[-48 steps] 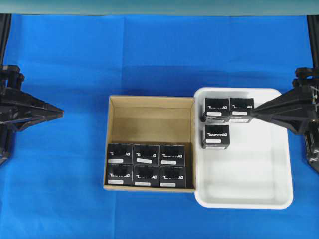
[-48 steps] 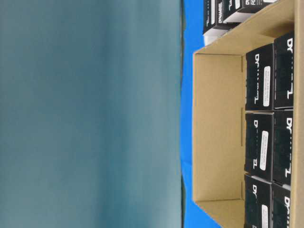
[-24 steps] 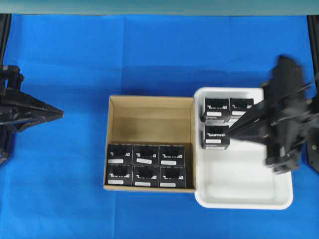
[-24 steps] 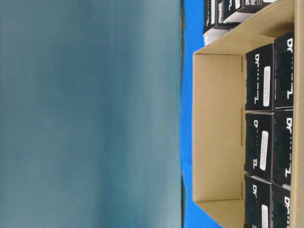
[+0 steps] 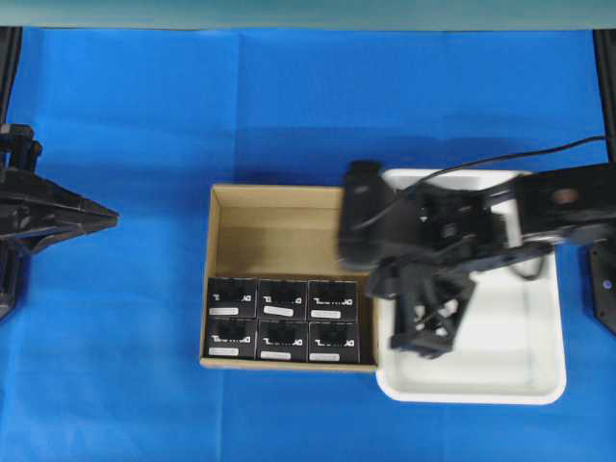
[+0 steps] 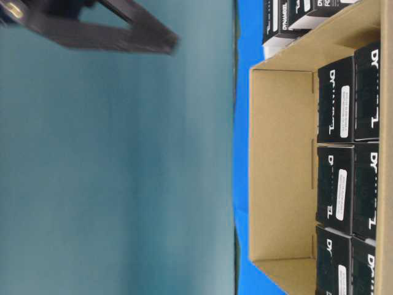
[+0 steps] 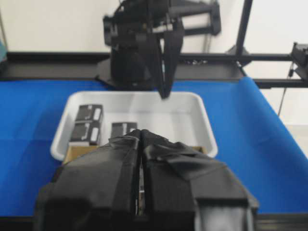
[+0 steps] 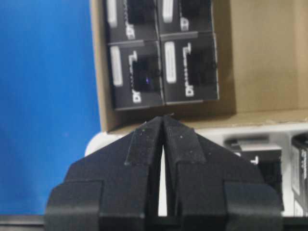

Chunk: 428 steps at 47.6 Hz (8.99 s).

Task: Pick the box from inside the cardboard box.
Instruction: 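Swing the right arm from the tray over the cardboard box, then lower the open right gripper around the top-right black box in the cardboard box, then close the right gripper on the black box and lift it, then carry the held box right over the white tray, then lower the box into the tray beside the lower-right box, then open the right gripper and raise it off the placed box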

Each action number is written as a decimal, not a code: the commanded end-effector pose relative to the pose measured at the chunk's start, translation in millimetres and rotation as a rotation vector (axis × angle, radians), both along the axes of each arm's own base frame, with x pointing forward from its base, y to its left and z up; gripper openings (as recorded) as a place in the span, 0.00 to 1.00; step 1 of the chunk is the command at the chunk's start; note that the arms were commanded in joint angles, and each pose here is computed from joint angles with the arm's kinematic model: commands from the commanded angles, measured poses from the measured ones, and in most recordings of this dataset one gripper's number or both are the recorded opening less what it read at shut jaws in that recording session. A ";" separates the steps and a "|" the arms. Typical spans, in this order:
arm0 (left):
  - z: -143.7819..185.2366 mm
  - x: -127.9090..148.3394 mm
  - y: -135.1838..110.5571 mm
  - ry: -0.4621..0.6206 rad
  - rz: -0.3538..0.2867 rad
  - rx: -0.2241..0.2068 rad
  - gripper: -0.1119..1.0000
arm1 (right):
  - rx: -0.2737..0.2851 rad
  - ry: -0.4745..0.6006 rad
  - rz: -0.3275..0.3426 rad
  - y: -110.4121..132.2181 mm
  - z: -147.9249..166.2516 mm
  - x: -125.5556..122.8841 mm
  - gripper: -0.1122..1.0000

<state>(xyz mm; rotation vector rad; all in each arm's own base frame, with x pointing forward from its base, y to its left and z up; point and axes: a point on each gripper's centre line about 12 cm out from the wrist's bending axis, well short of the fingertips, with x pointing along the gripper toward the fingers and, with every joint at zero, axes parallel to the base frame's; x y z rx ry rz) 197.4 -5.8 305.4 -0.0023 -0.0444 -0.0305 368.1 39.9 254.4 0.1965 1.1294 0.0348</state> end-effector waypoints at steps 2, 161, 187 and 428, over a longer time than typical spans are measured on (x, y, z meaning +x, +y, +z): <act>11.1 1.7 -0.1 -0.028 0.000 0.002 0.10 | -0.004 0.079 0.014 2.4 -7.3 12.4 0.16; 7.5 1.9 -0.4 0.003 -0.002 0.000 0.10 | -0.135 0.198 0.050 -68.7 -143.4 53.0 0.97; 7.7 1.9 -0.3 0.002 -0.001 -0.001 0.10 | -0.164 0.153 0.082 -67.0 -113.5 72.8 0.66; 12.8 0.7 -0.3 -0.014 -0.001 0.001 0.10 | -0.093 -0.402 -0.097 -45.4 22.3 -125.4 0.99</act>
